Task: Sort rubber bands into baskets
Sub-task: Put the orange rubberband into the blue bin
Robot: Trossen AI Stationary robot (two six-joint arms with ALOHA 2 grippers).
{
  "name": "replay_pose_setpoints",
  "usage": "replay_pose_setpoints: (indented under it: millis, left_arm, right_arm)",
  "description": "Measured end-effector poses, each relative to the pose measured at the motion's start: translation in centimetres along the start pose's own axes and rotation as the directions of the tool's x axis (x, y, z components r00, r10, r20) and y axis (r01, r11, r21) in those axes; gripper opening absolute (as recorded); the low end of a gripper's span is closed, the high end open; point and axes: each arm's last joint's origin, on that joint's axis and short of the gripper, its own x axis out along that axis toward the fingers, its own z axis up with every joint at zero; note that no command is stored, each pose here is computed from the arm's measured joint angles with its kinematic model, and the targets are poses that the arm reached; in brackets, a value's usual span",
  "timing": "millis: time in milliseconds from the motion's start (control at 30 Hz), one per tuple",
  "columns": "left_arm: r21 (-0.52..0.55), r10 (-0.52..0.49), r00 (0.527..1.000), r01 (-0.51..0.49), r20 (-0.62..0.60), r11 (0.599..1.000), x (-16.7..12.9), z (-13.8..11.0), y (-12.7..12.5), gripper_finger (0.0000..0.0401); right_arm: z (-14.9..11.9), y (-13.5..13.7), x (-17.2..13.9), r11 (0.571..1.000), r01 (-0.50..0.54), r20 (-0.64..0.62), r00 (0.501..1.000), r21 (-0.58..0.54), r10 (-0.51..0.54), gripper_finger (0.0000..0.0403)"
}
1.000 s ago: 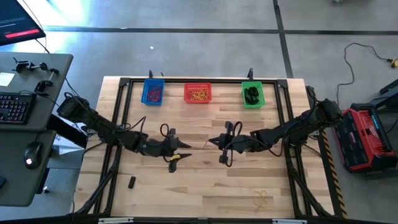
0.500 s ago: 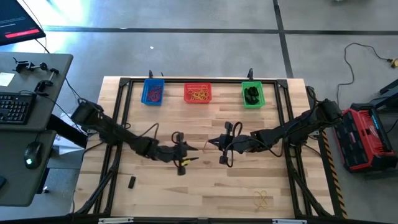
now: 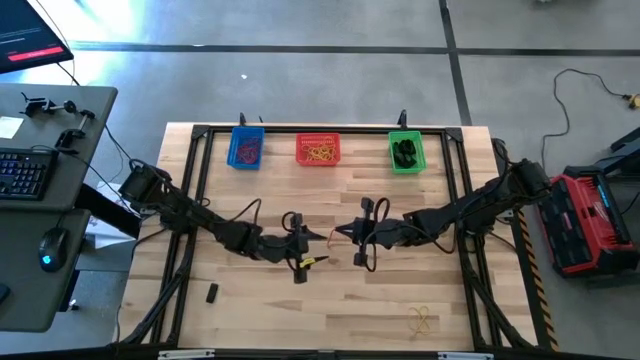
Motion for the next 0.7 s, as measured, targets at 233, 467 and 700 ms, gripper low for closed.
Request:
replay_pose_setpoints:
  millis: [233, 467, 700]
  left_arm:
    - [-0.025, 0.018, 1.0, -0.018, 0.001, 1.0, 0.1, 0.0, 0.3, 0.0239]
    - [-0.093, 0.064, 0.998, -0.064, -0.001, 0.994, 0.6, 0.1, 1.4, 0.0239]
    - [-0.124, 0.059, 0.998, -0.06, -0.014, 0.991, 0.9, 0.2, 2.0, 0.0239]
  right_arm:
    - [0.0, 0.0, 0.0, 1.0, 0.001, 0.0, 1.0, -0.023, -0.001, 0.0]
    - [0.1, 0.0, 0.0, 1.0, 0.0, 0.009, 1.0, -0.018, 0.0, 0.0]
    - [0.5, 0.1, 0.0, 0.999, -0.043, 0.046, 0.998, -0.02, 0.044, 0.0]
